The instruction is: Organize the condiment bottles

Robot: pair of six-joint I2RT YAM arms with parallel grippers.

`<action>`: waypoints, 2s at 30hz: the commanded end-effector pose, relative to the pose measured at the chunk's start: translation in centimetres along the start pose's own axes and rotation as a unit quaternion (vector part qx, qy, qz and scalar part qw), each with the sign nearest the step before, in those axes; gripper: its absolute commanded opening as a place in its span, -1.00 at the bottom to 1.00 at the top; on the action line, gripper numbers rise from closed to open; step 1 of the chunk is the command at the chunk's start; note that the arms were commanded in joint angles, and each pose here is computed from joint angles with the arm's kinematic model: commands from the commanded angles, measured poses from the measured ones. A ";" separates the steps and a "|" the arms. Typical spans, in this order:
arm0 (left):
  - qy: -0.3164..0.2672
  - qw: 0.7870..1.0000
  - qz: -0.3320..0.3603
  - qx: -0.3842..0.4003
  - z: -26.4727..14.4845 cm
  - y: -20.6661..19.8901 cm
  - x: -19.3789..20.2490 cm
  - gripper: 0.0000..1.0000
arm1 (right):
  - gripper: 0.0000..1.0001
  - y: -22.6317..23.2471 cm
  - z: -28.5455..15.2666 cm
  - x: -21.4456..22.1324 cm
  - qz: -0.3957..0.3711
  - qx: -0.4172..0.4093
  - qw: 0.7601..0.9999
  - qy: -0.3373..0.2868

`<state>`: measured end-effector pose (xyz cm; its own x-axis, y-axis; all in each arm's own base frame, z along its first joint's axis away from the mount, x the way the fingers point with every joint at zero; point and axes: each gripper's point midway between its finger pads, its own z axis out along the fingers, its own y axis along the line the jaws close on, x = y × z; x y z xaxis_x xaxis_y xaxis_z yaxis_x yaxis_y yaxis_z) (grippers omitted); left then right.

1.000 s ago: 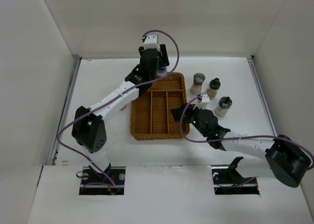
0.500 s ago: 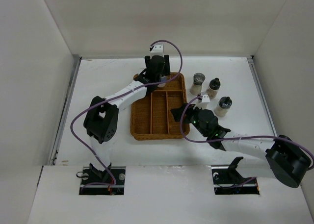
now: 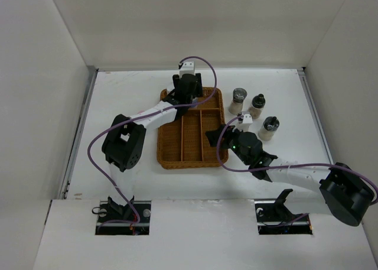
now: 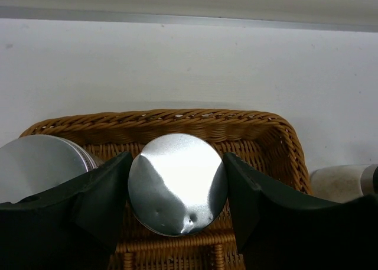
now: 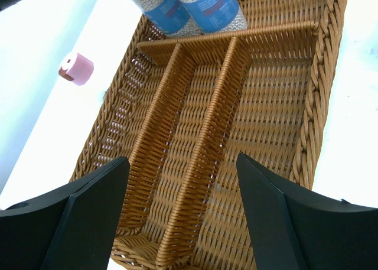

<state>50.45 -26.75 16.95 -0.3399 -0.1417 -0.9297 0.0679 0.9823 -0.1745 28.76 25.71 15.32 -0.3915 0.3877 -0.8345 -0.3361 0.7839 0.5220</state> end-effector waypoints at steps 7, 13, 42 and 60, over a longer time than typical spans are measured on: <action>-0.072 0.996 -0.041 0.030 -1.2 -1.6 -5.2 0.57 | 0.60 0.9 0.3 -1.5 0.006 -0.012 1.000 -0.026; -0.109 0.992 -0.039 0.051 -4.1 -2.7 -9.2 0.71 | 0.60 0.9 0.2 -1.6 0.006 -0.012 1.000 -0.028; -0.012 0.977 -0.058 -0.206 -13.9 19.8 2.3 0.27 | 0.61 0.5 0.6 -1.2 0.014 -0.006 1.000 -0.020; -0.030 0.975 -0.066 -0.209 -12.5 20.0 1.5 -0.34 | 0.64 0.7 0.8 -0.9 0.014 -0.011 1.000 -0.014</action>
<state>38.80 -5.57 10.69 -0.4044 -0.2389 -0.8828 -0.3779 0.9227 -0.0766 28.96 25.63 14.40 -0.4083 0.3838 -0.8282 -0.3174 0.7910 0.5231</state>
